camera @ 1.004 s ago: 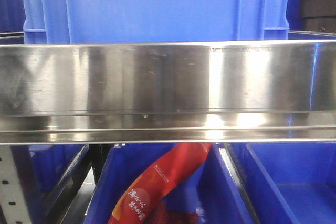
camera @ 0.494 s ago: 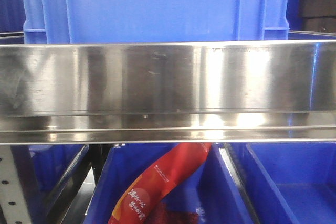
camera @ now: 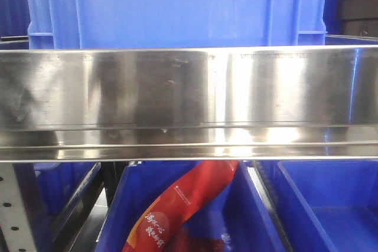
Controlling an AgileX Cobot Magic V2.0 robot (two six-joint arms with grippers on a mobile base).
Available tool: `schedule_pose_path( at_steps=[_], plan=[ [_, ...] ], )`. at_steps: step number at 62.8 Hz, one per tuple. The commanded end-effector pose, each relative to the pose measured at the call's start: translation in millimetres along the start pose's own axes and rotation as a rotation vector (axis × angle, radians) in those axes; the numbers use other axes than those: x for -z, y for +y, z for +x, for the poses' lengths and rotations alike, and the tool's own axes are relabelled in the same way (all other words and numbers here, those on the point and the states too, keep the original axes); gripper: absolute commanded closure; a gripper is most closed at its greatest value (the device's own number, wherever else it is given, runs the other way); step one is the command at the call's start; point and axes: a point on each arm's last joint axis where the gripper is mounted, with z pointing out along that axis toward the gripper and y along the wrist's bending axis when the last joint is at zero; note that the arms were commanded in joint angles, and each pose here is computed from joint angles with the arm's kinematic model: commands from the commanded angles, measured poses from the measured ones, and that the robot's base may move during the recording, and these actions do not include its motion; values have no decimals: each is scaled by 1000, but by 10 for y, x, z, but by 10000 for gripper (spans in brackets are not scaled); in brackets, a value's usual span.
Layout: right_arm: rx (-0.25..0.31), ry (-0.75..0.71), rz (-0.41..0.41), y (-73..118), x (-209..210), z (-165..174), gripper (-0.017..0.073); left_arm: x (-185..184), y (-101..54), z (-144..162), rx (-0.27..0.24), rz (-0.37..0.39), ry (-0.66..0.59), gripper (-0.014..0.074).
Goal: Grab block from conveyor and place in blue bin
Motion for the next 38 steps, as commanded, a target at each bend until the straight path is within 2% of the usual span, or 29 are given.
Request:
schedule_pose_path(
  at_steps=[1,11,18,22,26,38],
  plan=[
    [11,-26,4,-3,3,-23,721,3,43,116,5,-84,27,705],
    [11,-26,4,-3,3,-23,721,19,137,325,-32,-236,84,705],
    [11,-26,4,-3,3,-23,721,36,177,464,-39,-287,106,705],
    [11,-26,4,-3,3,-23,721,35,178,456,-42,-287,87,705],
    [11,-26,4,-3,3,-23,721,44,182,515,-32,-290,152,705],
    [11,-26,4,-3,3,-23,721,43,181,516,-31,-288,152,705]
  ],
)
